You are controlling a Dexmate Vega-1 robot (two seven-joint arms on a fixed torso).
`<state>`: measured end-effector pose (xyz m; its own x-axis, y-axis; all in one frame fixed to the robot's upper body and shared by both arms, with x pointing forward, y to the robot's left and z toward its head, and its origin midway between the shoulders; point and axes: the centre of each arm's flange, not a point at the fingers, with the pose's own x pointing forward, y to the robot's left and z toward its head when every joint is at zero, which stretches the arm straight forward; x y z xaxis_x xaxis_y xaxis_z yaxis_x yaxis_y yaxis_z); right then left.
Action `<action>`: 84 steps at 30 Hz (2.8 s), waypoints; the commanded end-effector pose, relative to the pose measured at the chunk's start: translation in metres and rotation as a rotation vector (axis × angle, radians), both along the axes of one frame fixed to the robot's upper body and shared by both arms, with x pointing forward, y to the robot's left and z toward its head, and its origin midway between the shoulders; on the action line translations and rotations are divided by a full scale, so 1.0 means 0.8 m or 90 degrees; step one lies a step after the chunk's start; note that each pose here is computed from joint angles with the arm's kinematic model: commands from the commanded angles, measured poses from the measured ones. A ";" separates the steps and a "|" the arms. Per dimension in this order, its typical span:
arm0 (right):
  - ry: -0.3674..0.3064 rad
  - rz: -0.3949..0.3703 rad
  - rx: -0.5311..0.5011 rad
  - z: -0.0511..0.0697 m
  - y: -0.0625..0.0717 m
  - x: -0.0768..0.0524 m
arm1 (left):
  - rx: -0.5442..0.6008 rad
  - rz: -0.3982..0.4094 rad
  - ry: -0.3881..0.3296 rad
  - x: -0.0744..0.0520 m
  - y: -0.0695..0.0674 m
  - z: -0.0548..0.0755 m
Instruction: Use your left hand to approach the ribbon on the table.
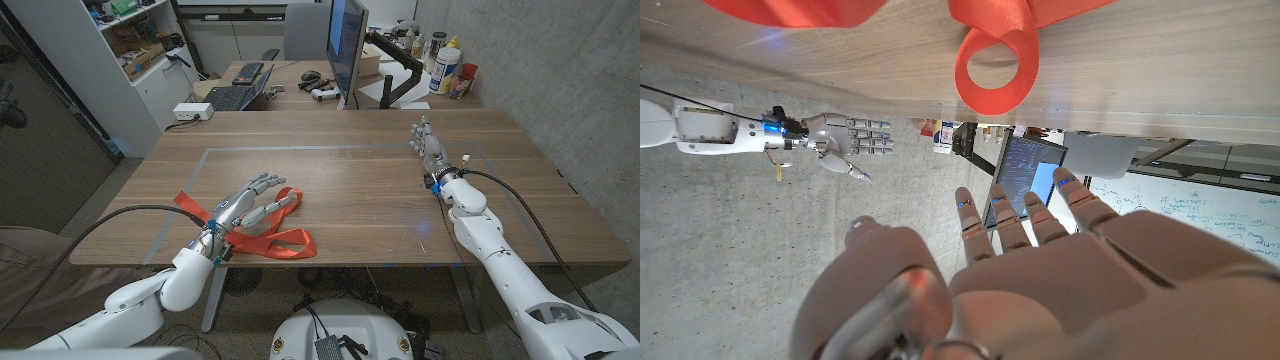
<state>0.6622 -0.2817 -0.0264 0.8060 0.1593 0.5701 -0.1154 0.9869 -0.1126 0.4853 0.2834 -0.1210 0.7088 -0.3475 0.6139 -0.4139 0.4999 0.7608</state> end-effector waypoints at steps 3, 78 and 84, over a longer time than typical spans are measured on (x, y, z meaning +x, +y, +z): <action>0.006 0.001 -0.008 0.000 0.002 0.001 | 0.019 -0.004 0.022 -0.008 0.000 -0.030; 0.018 -0.003 -0.031 -0.002 -0.004 0.004 | 0.045 0.025 -0.031 0.003 0.010 -0.085; 0.023 0.001 -0.032 -0.003 0.000 0.007 | 0.043 0.028 -0.034 0.001 0.011 -0.087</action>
